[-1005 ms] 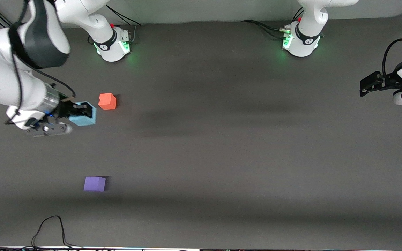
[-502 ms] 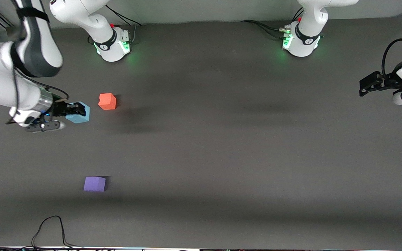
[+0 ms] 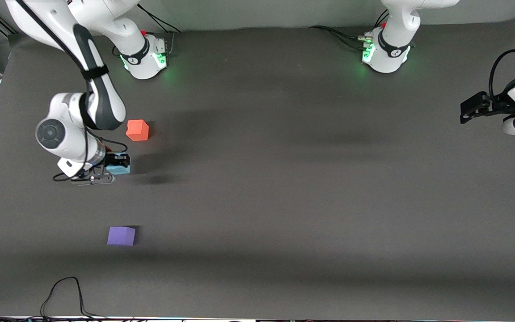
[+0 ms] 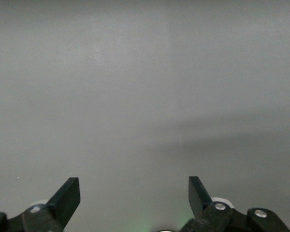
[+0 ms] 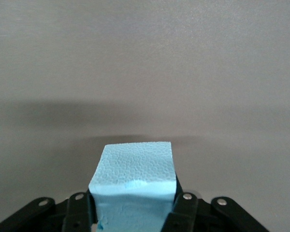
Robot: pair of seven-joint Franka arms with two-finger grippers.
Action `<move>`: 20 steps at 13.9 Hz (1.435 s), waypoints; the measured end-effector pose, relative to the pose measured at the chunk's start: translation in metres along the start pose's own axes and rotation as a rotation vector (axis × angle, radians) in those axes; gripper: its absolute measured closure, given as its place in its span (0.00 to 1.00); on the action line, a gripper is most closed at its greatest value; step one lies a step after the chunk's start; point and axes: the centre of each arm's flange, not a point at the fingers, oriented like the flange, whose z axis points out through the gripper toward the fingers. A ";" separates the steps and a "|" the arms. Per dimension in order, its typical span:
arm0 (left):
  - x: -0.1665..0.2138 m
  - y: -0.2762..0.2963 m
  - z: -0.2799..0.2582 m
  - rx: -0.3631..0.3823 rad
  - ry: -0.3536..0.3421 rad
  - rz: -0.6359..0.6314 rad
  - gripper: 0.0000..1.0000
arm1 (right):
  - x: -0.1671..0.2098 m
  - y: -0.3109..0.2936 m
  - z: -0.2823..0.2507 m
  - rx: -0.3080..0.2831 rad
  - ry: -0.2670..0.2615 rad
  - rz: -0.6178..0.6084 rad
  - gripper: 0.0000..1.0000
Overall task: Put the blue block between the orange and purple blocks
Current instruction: 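Lower the blue block between the orange and purple blocks, open the right gripper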
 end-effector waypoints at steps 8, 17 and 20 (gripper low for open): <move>0.000 0.000 0.000 0.000 0.000 0.001 0.00 | 0.016 0.002 0.054 0.189 0.048 0.002 0.47; 0.001 0.001 0.002 -0.001 -0.005 0.001 0.00 | 0.027 0.009 0.035 0.237 0.034 0.000 0.00; 0.002 0.001 0.004 -0.001 -0.008 0.001 0.00 | 0.037 0.035 -0.017 0.217 0.018 -0.073 0.00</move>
